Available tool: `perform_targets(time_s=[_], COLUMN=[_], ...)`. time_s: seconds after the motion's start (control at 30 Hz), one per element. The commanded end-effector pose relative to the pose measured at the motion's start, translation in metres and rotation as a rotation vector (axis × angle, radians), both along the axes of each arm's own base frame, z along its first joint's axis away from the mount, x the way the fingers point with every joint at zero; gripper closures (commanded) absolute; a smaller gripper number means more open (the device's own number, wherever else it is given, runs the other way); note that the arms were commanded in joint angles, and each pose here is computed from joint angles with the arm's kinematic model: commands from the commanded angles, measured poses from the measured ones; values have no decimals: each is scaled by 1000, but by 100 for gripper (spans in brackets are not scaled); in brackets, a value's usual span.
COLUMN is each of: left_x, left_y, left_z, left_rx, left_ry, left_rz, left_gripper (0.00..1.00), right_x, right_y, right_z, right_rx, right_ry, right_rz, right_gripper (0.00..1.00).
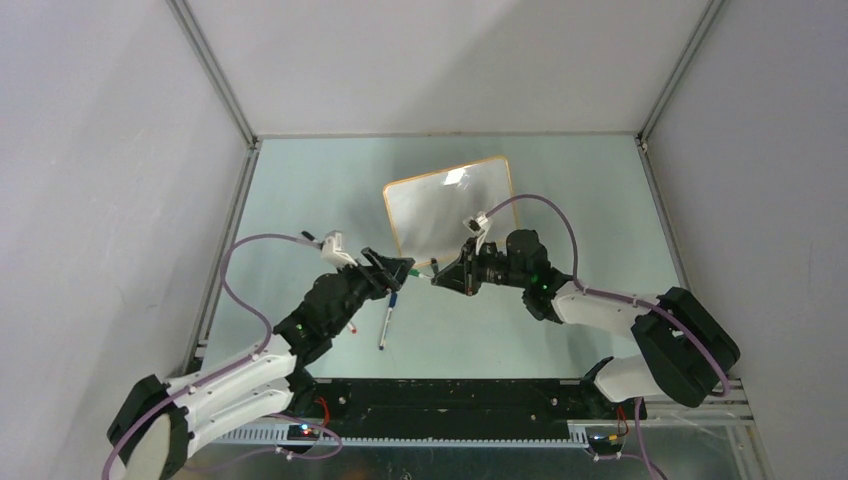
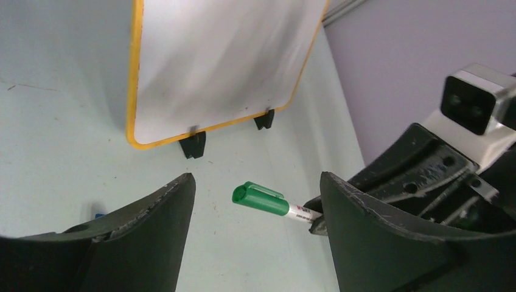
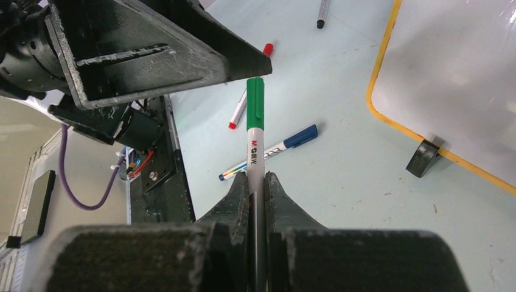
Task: Write a sentence on the whiteboard
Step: Open the whiteboard marker at the center of the board.
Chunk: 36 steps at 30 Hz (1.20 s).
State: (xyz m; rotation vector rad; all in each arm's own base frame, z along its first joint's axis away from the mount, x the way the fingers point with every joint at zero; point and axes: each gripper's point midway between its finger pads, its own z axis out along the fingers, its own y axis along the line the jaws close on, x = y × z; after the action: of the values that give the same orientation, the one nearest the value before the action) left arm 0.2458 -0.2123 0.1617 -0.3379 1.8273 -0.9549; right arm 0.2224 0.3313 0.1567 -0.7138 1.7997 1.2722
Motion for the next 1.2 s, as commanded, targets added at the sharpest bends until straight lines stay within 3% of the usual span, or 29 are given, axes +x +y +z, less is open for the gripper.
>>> perform_targets(time_s=[0.0,0.4,0.7,1.0,1.17], left_x=[-4,-41,-49,-48,-48], left_y=[0,-35,-39,-41,-42], left_z=[28,67,69,68,66], left_rx=[-67,-254,-273,-275,-274], left_ry=[-129,-296,-314,-304,-294], left_rz=[-78,-494,-545,-555,-557], left_gripper=[19,27,35,90,100], right_x=[-3,-35,-25,-20,-18], right_y=[1,-10,-14,-16,-17], right_z=[37,73,70,69,69], right_rx=[90,163,153,148,148], right_ry=[-64,-97,-83,-81,-77], right_rz=[104,266,225,200,188], right_gripper=[100,100,100,100,100])
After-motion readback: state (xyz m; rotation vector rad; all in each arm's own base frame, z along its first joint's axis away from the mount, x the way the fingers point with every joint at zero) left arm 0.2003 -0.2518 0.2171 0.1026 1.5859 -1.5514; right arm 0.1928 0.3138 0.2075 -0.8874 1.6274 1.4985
